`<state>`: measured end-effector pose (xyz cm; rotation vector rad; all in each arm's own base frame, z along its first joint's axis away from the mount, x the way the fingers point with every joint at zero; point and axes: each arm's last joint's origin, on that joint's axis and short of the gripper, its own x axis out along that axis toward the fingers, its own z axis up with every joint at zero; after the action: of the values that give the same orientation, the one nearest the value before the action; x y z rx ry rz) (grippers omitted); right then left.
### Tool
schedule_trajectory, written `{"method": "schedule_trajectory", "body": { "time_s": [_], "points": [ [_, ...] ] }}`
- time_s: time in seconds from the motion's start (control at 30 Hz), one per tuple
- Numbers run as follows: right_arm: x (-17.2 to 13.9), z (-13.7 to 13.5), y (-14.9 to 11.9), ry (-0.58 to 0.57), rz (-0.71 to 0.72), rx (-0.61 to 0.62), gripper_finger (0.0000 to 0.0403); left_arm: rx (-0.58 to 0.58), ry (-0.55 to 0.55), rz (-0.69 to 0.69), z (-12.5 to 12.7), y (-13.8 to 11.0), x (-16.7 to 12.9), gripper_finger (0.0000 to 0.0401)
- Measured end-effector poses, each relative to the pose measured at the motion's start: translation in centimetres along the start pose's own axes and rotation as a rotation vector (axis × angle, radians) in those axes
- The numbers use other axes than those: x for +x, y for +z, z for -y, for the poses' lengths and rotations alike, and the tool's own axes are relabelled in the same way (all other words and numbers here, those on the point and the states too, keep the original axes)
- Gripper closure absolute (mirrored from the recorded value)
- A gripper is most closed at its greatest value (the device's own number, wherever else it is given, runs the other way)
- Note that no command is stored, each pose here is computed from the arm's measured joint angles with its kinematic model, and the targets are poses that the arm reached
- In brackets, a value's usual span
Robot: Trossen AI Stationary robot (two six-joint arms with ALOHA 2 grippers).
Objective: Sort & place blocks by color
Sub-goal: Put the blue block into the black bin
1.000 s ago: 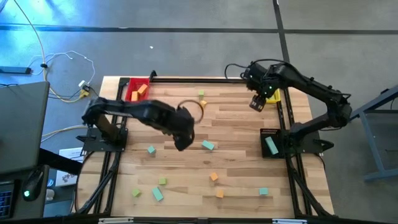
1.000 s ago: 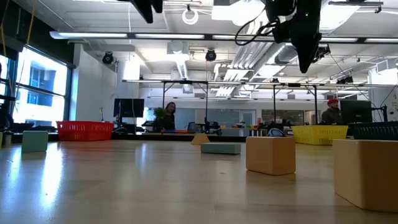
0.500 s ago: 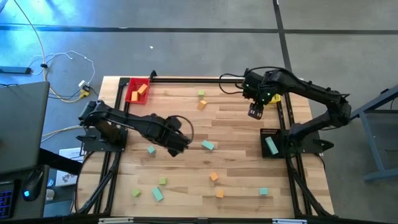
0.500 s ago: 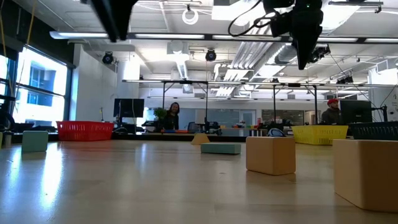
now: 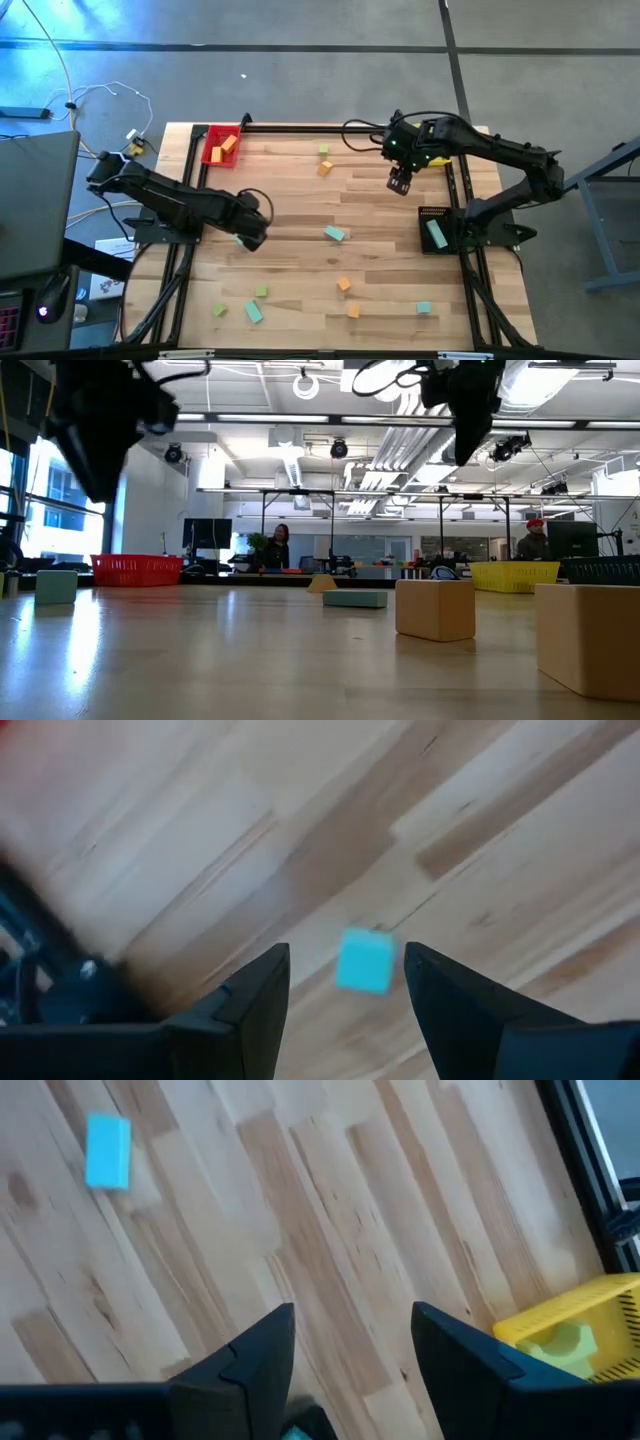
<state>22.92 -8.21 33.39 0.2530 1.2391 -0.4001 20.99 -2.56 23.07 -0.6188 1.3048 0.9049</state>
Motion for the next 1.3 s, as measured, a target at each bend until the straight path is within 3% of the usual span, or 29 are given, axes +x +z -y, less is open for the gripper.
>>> {"method": "schedule_trajectory", "body": {
  "time_s": [0.27,0.6,0.87,1.3],
  "points": [
    [0.0,-0.1,1.0,0.01,0.099,0.038,0.0215,0.026,0.004,-0.1,-0.7,-1.9,2.9,0.0215],
    [0.0,0.1,1.0,-0.043,0.104,0.041,0.0215,0.023,-0.156,-0.07,1.0,-2.2,2.9,0.0215],
    [0.0,0.3,1.1,-0.131,0.112,0.034,0.0215,-0.008,-0.096,-0.078,1.6,-2.2,3.9,0.0215],
    [0.0,0.3,1.1,-0.122,0.112,0.047,0.0215,0.023,0.036,-0.114,2.7,-2.4,6.5,0.0215]
  ]
}}
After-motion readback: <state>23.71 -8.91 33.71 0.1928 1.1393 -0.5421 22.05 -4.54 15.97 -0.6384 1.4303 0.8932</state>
